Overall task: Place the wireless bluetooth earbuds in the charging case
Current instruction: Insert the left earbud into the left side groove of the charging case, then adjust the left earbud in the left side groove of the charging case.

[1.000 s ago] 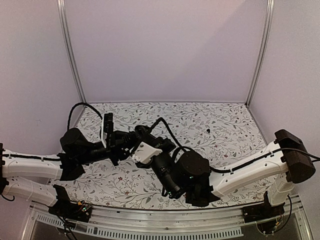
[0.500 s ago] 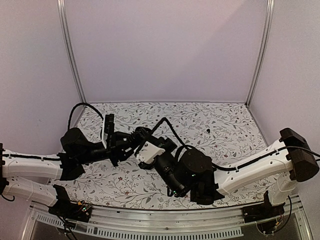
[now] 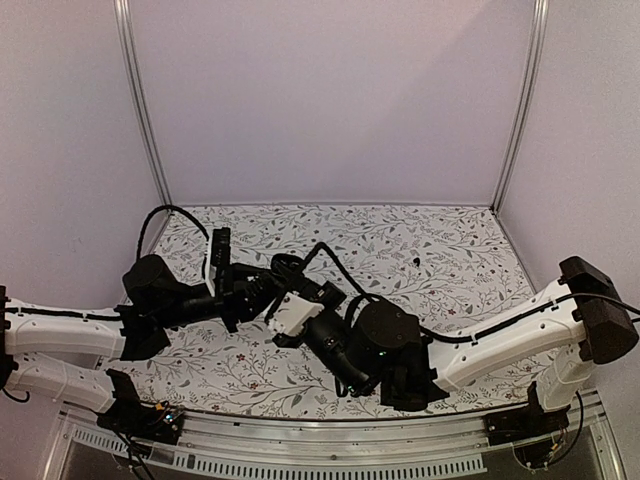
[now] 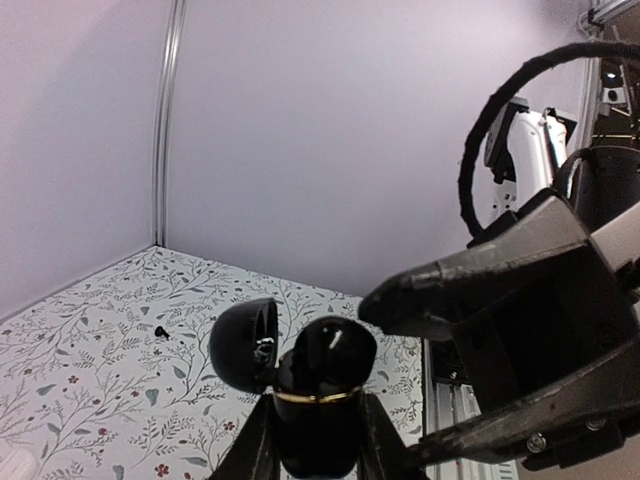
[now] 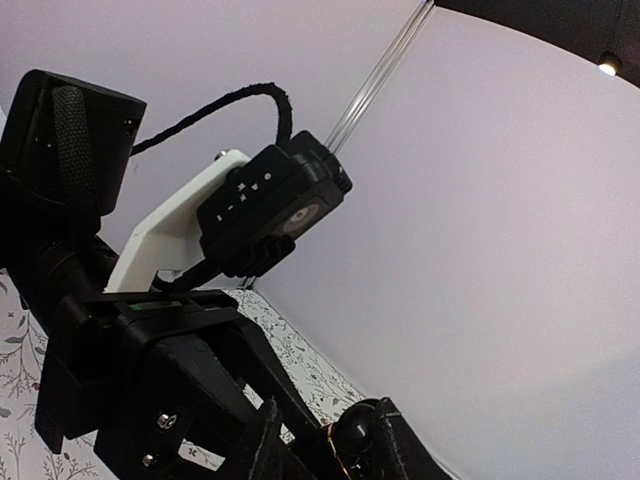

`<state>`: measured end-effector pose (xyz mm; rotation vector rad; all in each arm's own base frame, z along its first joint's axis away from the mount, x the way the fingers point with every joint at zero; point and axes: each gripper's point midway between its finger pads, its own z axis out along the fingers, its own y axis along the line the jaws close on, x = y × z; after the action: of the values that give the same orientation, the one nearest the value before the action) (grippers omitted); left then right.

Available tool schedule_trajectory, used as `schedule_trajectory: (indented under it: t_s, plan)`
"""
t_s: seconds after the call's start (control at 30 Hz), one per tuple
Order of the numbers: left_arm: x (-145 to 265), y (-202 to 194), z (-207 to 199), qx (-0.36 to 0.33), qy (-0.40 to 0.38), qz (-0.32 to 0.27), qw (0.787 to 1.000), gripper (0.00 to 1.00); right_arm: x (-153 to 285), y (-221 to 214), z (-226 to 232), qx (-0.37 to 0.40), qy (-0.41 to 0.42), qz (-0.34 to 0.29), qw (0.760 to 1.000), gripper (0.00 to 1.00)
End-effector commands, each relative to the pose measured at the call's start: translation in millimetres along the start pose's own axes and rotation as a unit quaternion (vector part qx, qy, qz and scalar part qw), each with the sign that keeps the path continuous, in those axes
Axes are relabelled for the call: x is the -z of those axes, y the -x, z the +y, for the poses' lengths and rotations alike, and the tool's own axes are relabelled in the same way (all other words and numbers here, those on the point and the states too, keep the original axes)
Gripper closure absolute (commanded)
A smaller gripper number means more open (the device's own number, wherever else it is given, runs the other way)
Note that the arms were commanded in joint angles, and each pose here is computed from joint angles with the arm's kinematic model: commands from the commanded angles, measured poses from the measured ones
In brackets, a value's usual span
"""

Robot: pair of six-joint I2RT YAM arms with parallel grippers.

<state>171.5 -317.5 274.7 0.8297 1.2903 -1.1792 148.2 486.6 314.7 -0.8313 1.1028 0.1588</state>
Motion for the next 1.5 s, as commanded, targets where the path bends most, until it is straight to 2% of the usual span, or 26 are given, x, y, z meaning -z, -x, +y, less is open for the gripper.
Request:
schedule_trajectory:
  t_s: [0.0,0.2,0.33,0.6,0.83,0.97,1.07,1.17,1.47]
  plan:
    - [-3,26,0,-0.019,-0.001,-0.036,0.999,1.00,6,2,8,0.000,0.021,-0.003,1.000,0.68]
    - [-2,26,0,-0.017,0.001,-0.038,0.999,1.00,10,8,-4,-0.019,0.014,-0.012,1.000,0.63]
    - [-1,26,2,-0.015,0.003,-0.039,0.999,1.00,14,13,-9,-0.031,0.015,-0.018,0.999,0.56]
    - [5,23,2,-0.018,0.002,-0.044,0.999,1.00,25,41,-29,-0.106,0.045,-0.033,0.993,0.30]
    - [8,28,-2,-0.029,-0.005,-0.053,0.998,1.00,21,36,-44,-0.164,0.061,0.007,0.984,0.16]
    - [10,30,-5,-0.038,-0.008,-0.058,0.998,1.00,12,22,-45,-0.234,0.120,0.042,0.964,0.11]
    - [18,35,-9,-0.053,-0.010,-0.081,0.995,1.00,12,22,-57,-0.290,0.139,0.048,0.946,0.02]
    - [24,35,-13,-0.071,-0.016,-0.095,0.993,1.00,10,22,-65,-0.324,0.137,0.059,0.934,0.01]
    - [21,38,-14,-0.083,-0.020,-0.101,0.991,1.00,2,28,-54,-0.330,0.165,0.074,0.926,0.01]
